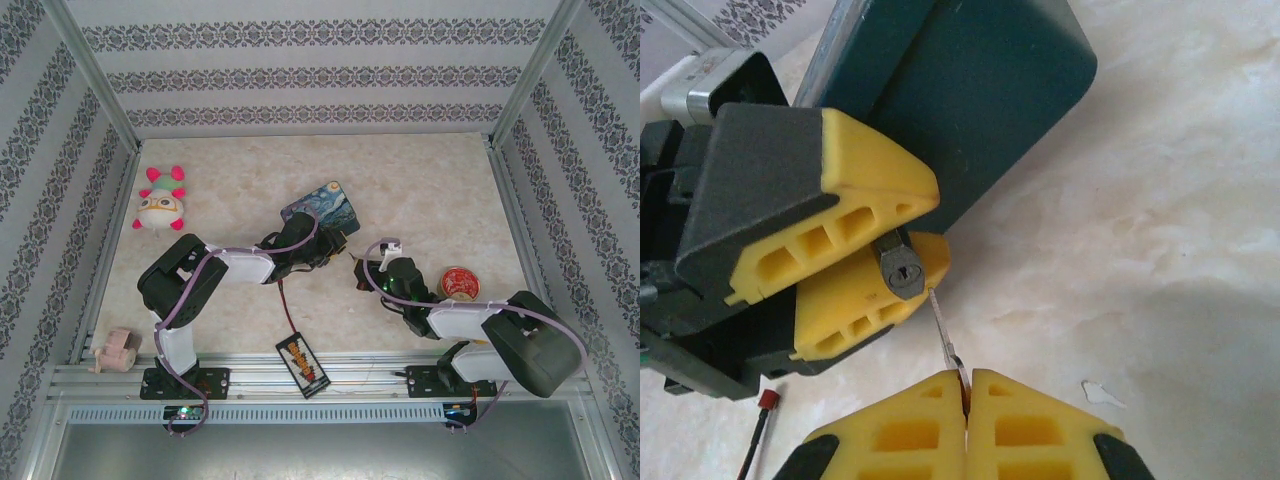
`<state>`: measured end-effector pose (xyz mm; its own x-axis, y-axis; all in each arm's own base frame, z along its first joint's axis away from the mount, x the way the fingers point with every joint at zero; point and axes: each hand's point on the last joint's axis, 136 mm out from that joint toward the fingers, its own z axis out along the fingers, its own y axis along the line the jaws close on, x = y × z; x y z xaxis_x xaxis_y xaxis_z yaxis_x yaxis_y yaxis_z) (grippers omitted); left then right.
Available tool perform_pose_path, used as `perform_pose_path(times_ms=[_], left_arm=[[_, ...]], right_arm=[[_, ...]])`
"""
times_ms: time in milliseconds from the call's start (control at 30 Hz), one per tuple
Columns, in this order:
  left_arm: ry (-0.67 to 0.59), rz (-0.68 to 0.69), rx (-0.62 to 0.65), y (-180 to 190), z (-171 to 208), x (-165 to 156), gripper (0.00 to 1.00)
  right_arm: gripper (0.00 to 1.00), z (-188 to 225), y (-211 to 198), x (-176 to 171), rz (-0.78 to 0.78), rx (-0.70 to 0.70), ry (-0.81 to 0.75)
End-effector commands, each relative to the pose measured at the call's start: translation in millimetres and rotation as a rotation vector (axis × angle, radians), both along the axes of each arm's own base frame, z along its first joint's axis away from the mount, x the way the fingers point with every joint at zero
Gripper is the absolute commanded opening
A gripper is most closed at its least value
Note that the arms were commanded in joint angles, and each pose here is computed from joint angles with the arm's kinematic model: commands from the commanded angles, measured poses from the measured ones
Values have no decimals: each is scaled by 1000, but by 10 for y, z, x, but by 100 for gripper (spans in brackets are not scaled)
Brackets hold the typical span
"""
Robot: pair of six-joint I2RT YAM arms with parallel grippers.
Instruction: Unlock a padlock with a key
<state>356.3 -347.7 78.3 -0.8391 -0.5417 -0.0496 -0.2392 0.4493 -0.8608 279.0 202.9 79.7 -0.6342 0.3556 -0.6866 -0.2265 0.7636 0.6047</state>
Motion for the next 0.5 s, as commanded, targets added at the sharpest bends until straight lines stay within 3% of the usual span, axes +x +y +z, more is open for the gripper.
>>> perform_pose_path(times_ms=[0, 467], left_arm=[[172, -11, 2, 23, -255, -164, 19], [175, -13, 1, 17, -271, -169, 19]], right_arm=[[0, 142, 86, 103, 23, 20, -48], [0, 81, 155, 181, 29, 55, -42]])
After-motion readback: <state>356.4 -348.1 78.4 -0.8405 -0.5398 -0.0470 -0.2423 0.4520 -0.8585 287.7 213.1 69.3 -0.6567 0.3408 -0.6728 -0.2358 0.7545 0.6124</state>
